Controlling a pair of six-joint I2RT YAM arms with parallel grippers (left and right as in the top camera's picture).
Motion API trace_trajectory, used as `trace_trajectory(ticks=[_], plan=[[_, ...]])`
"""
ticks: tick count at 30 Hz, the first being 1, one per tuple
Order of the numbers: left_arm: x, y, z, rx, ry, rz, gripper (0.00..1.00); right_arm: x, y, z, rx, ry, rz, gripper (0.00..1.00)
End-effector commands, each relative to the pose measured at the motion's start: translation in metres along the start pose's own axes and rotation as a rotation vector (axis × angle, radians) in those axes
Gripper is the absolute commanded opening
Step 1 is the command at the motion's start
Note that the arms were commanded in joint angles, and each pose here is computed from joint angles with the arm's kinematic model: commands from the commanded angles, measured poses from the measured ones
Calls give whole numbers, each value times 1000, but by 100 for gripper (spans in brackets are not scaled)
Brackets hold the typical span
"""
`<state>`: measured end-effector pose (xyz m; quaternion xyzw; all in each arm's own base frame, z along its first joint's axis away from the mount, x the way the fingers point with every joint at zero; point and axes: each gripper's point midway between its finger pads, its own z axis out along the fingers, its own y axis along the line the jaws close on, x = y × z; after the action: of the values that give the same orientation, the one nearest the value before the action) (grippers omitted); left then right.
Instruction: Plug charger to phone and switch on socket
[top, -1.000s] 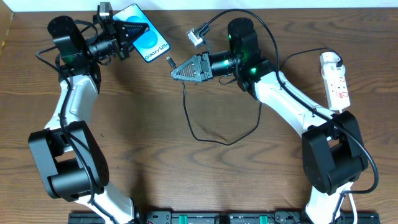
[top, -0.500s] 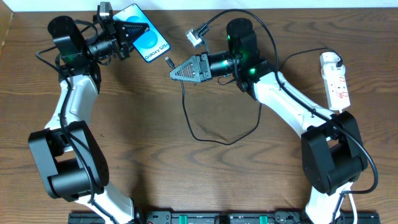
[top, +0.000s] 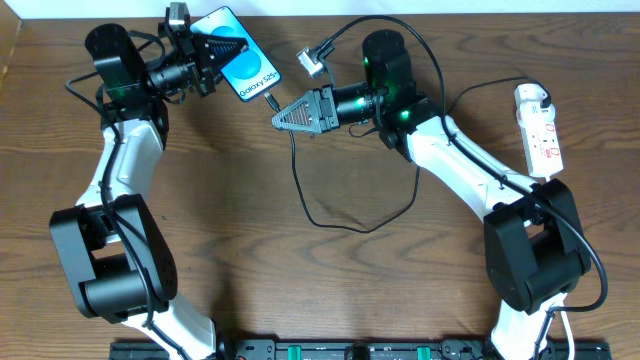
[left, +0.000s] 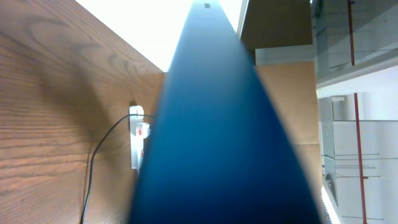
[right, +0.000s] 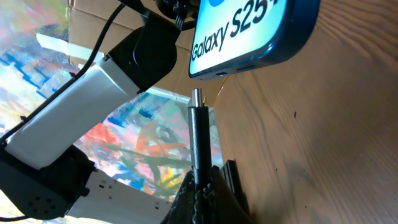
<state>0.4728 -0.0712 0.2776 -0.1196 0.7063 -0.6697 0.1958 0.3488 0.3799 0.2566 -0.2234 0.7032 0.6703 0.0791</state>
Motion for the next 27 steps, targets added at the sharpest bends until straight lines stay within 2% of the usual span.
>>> trace_trajectory(ticks=[1,27], plan=[[3,-13,1,13,18,55,7,0,7,1,-7,3,-13,1],[3,-13,1,13,18,60,7,1,4,1,0,4,-11,1]])
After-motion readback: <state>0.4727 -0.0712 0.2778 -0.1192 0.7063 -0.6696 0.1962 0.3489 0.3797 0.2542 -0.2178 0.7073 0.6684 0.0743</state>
